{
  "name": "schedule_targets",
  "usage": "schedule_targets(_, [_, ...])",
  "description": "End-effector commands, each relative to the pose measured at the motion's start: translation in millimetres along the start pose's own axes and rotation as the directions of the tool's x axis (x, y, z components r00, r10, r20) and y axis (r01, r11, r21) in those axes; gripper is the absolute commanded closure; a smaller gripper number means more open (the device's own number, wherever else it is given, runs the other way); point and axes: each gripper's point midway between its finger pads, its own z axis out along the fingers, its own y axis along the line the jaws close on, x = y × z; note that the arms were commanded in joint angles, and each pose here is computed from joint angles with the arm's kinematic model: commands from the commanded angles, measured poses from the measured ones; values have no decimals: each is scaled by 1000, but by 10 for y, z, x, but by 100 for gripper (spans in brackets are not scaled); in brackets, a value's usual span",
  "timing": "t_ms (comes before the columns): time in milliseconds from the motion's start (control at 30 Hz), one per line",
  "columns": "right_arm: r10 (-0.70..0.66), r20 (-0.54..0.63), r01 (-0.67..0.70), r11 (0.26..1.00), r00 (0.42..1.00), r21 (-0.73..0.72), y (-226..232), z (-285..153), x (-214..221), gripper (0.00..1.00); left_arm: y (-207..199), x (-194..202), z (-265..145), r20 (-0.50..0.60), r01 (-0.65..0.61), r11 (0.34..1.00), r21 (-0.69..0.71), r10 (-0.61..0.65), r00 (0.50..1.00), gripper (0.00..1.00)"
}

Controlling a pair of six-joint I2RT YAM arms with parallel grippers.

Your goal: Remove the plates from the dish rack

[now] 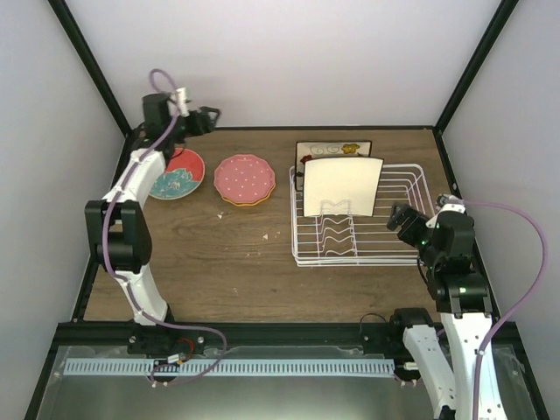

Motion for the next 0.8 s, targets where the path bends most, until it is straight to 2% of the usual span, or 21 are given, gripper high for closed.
schedule_targets(0, [-10, 9, 10, 1000, 1000, 1, 5, -24, -32, 0, -1357, 356, 28, -20, -361, 821, 442, 412, 911, 21])
schedule_targets(200, [-18, 11, 18, 1000, 1000, -3, 29, -43, -66, 0, -2150, 991, 27, -3, -437, 614, 657, 582, 813, 24])
schedule_targets(333, [-9, 19, 9, 1000, 1000, -1, 12, -116, -58, 0, -2441, 1359, -8, 31, -474, 502, 724, 662, 749, 26])
schedule_targets(467, [-4, 32, 4, 1000, 999, 11, -19, -185, -59, 0, -2561, 1632, 39, 44, -485, 443, 754, 703, 710, 28])
schedule_targets(767, [-3, 37, 2, 1000, 999, 18, -33, -221, -68, 0, -2731, 1971, 198, 72, -490, 366, 791, 740, 669, 32])
